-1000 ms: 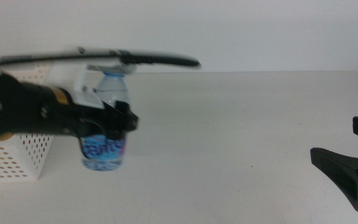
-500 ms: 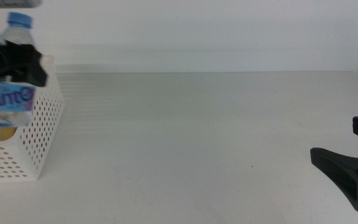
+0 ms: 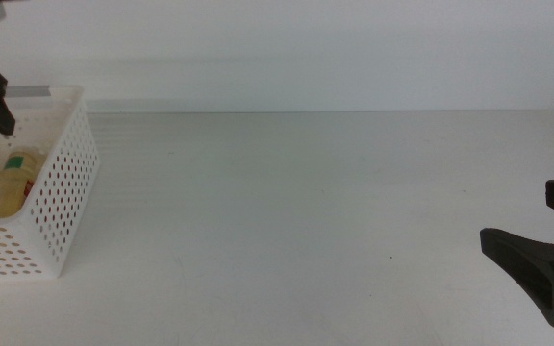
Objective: Use arms to grab the bottles and put them into the dustbin to the left of the table.
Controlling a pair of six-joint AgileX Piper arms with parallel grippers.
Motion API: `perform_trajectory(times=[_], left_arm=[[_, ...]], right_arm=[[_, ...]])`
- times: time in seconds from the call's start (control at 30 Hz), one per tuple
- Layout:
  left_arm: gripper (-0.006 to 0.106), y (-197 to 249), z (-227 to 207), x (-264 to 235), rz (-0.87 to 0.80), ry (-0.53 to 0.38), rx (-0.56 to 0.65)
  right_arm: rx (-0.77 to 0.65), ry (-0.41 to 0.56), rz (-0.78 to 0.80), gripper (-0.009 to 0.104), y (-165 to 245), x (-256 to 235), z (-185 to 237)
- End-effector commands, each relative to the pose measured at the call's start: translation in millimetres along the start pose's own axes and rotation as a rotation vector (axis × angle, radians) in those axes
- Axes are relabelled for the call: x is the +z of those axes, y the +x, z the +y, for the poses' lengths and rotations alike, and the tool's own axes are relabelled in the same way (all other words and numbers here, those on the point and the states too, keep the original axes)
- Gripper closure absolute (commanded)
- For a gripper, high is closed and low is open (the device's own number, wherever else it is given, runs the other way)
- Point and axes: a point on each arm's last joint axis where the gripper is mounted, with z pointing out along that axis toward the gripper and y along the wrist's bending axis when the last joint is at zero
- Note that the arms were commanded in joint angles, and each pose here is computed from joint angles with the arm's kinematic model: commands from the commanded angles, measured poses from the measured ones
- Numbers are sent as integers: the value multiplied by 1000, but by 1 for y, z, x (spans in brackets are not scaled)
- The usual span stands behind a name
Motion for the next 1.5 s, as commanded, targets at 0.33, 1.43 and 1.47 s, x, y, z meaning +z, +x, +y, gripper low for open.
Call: perform_trajectory(times=[0.33,1.43,1.47], left_arm=[[105,-23,21,52,6,14,-14],[10,-25,-7,-10,-191,137,-31],[10,-24,-14,-16,-226,156,-15]], right_arm=[[-22,3,-94,26,-14,-3,0],[-22,3,-94,26,-14,-3,0],[-22,3,-94,26,-14,-3,0]])
